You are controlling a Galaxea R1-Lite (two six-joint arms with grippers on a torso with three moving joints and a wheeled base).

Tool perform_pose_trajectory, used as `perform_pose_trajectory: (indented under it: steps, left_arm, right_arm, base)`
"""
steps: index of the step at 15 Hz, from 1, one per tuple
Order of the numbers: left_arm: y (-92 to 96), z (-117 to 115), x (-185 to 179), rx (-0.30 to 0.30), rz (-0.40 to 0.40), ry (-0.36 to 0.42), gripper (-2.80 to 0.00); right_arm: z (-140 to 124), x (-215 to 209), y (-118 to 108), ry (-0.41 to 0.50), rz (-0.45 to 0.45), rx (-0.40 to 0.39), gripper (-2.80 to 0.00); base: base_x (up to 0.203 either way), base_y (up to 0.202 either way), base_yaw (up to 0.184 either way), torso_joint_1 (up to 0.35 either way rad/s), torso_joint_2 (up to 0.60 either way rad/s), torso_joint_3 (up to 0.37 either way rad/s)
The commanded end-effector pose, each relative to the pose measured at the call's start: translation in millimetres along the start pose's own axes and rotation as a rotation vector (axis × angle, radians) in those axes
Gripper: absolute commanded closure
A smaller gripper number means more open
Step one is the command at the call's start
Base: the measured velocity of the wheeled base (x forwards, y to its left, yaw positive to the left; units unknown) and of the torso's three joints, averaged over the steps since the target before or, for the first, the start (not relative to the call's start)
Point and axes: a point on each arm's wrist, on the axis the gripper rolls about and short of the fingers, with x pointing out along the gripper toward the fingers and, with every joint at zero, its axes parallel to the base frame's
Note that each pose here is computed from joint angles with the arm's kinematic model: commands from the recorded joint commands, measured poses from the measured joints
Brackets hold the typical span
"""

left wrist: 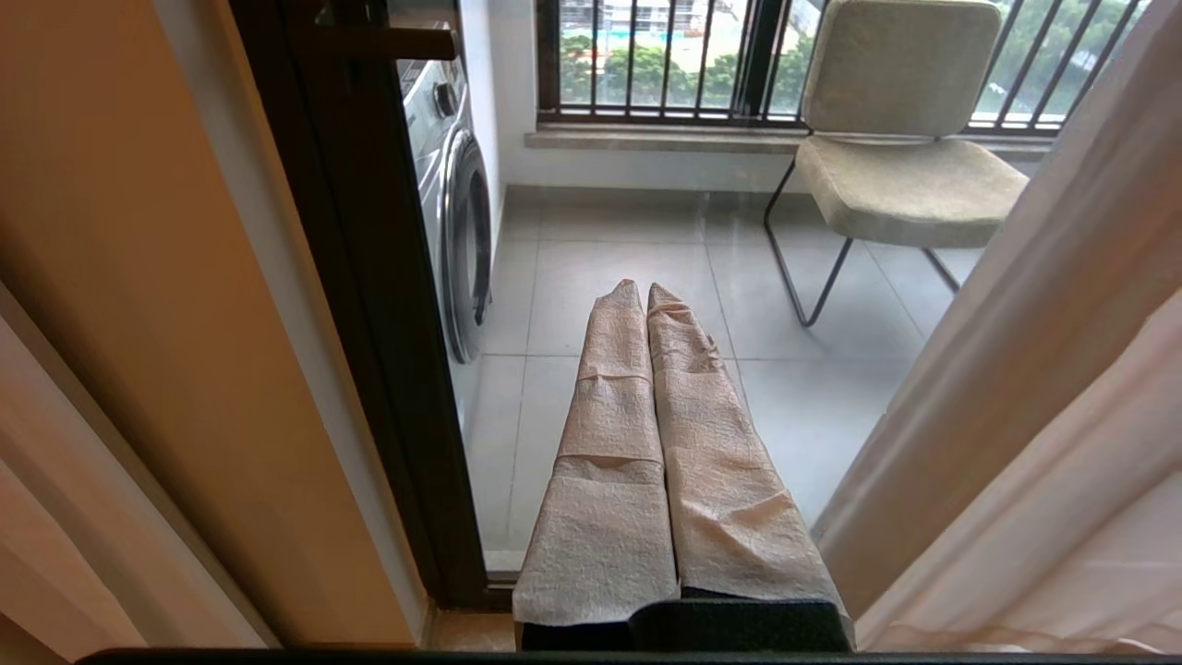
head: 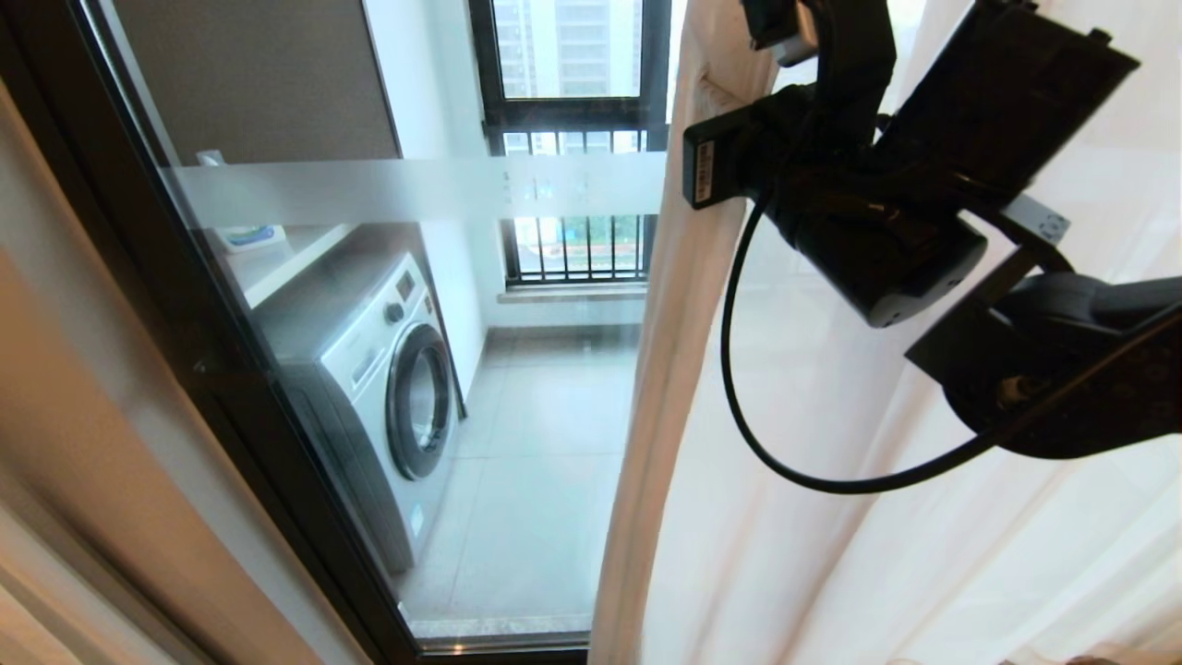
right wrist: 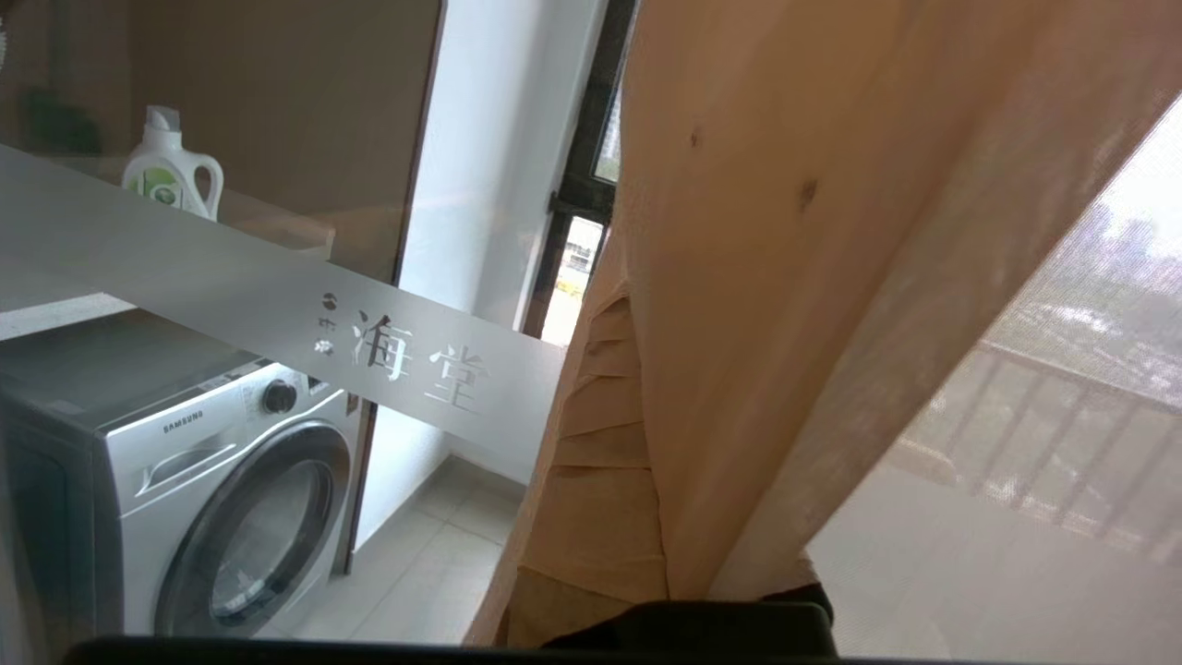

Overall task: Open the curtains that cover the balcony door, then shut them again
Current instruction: Close the inner curtains on both sides

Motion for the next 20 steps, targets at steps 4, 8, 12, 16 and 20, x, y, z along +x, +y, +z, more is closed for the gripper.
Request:
perform_pose_trajectory:
  steps: [4,8,12,16,20]
  left_arm:
    - [0.0,0,0,0.0,0.001,-0.001,0.0]
    - [0.0,0,0,-0.002,0.001,-0.001,0.0]
    - [0.0,0,0,0.0,0.001,-0.001,0.0]
    - [0.0,0,0,0.0,0.001,-0.001,0.0]
    - [0.0,0,0,-0.002,0.001,-0.001,0.0]
  right_arm:
    - [11,-1,-31,-0.023,-0.099,-0.004,0.0]
    - [15,-3,-85,-0.029,-0.239,-0.05,0.0]
    - [14,-5,-119,-0.038,-0.331,-0.037,0.0]
    - [14,-6,-120,-0.041,-0.332,-0.02,0.0]
    - [12,-8,-120,-0.032,-0.329,-0.022,-2.8]
  base:
    - [0.0,0.0,0.0,0.0,0.0,0.0]
    - [0.0,0.0,0.0,0.0,0.0,0.0]
    - [0.0,0.0,0.0,0.0,0.0,0.0]
    - [0.0,0.0,0.0,0.0,0.0,0.0]
    - [0.0,0.0,0.0,0.0,0.0,0.0]
